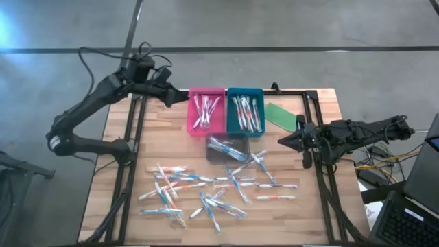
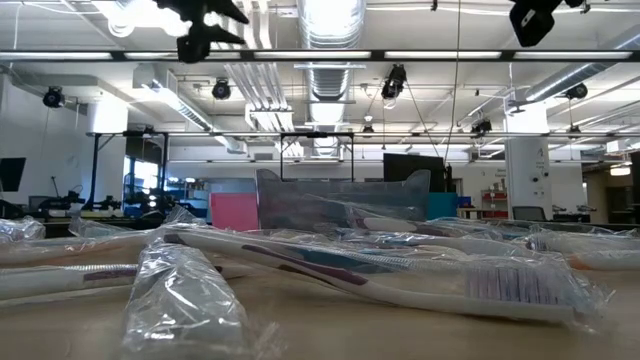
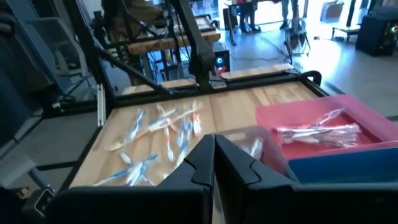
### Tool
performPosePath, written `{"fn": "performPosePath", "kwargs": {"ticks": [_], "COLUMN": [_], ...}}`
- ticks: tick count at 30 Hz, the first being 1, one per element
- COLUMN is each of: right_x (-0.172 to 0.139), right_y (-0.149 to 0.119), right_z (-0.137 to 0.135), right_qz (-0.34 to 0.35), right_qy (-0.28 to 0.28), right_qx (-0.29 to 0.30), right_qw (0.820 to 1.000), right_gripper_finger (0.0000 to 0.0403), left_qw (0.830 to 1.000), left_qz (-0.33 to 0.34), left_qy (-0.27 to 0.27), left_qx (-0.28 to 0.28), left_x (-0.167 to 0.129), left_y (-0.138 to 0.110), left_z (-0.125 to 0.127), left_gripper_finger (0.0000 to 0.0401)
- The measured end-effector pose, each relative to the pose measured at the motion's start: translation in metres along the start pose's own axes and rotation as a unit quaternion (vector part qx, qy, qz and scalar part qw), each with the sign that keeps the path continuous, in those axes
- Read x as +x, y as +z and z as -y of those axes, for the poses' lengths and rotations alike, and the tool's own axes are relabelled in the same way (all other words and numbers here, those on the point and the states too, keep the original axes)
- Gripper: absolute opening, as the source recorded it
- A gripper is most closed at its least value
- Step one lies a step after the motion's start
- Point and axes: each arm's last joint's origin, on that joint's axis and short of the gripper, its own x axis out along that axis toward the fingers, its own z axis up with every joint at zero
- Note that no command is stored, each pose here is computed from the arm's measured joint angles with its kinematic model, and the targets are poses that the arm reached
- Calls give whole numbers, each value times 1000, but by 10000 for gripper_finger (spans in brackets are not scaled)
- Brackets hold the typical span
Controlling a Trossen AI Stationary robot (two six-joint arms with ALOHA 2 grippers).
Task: Pick & Place Toothbrushes
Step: Put the blue toothbrush into the transparent gray bin
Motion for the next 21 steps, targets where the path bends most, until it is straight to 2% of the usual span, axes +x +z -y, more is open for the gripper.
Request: {"fn": "performPosePath", "kwargs": {"ticks": [5, 14, 21], "right_x": [18, 54, 75], "right_y": [-4, -10, -9], "right_z": [-3, -13, -19], "right_qz": [-22, -81, -157], "right_qy": [-5, -14, -35], "right_qx": [10, -7, -5], "right_qw": [1000, 997, 987], "right_gripper_finger": [8, 8, 8], "left_qw": [990, 966, 928], "left_qz": [24, 48, 121], "left_qy": [-27, -111, -155], "left_qx": [135, 229, 317], "left_x": [-8, 15, 33], "left_y": [-4, -26, -57], "left_z": [18, 38, 30], "left_gripper_finger": [170, 170, 170]}}
